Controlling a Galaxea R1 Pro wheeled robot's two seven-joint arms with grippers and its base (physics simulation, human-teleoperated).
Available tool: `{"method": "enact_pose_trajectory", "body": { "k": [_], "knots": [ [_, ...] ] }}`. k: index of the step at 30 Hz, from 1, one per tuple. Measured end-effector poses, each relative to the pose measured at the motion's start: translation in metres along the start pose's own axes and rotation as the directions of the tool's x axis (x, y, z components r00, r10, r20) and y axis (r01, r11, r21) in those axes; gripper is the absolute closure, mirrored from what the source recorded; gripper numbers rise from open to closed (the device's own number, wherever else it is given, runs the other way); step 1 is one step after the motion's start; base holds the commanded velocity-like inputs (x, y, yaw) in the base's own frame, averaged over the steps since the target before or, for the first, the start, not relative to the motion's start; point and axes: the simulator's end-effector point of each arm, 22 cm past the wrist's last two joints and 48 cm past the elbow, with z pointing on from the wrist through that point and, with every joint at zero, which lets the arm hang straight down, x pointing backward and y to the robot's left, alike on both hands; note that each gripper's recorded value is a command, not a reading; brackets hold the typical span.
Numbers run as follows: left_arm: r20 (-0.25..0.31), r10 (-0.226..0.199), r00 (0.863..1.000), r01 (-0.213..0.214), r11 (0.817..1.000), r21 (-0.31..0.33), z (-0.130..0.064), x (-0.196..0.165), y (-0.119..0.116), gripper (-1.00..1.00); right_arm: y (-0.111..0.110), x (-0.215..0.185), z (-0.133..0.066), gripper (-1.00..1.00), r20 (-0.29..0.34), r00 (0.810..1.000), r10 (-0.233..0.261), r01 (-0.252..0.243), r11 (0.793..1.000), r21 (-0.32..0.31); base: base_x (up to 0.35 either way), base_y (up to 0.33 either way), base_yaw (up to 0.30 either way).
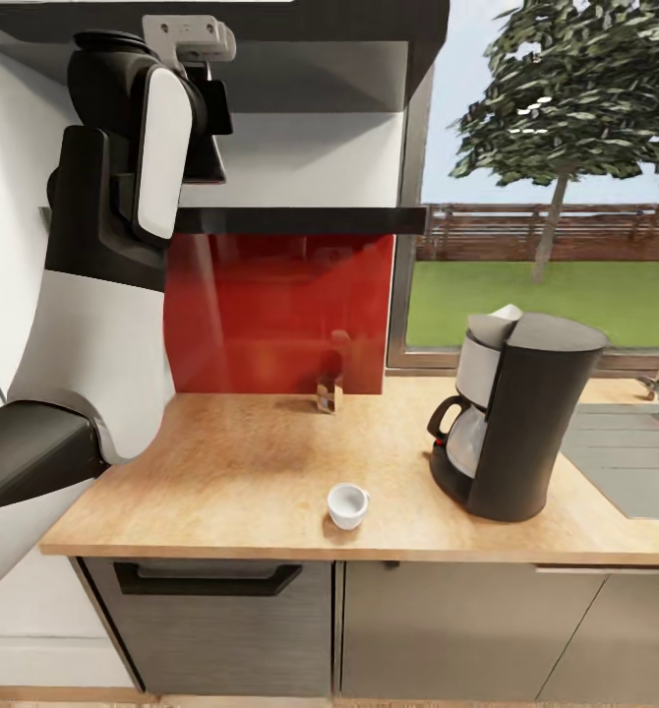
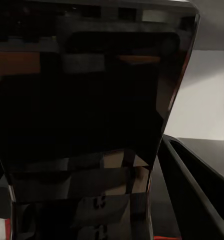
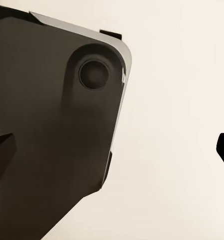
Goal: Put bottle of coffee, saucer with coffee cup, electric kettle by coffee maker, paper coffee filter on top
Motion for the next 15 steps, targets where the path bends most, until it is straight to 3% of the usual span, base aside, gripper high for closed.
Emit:
{"method": "enact_pose_trajectory", "body": {
  "k": [7, 9, 15],
  "knots": [
    [-0.003, -0.01, 1.0, 0.01, 1.0, 0.015, 0.0, 0.0, -0.003, 1.0, -0.004, 0.0, 0.0, -1.0, 0.002, 1.0, 0.003, -0.003, 1.0, 0.006, -0.048, 0.0, 0.0],
    [-0.014, -0.078, 0.997, 0.079, 0.991, 0.11, -0.006, -0.001, -0.023, 1.0, -0.006, -0.001, 0.0, -1.0, 0.005, 1.0, 0.004, -0.004, 1.0, 0.008, -0.005, 0.0, 0.0],
    [-0.017, -0.142, 0.99, 0.142, 0.969, 0.201, -0.023, 0.016, -0.038, 1.0, -0.007, -0.001, 0.0, -1.0, 0.005, 1.0, 0.005, -0.005, 1.0, 0.009, -0.001, 0.0, 0.0]
  ]
}}
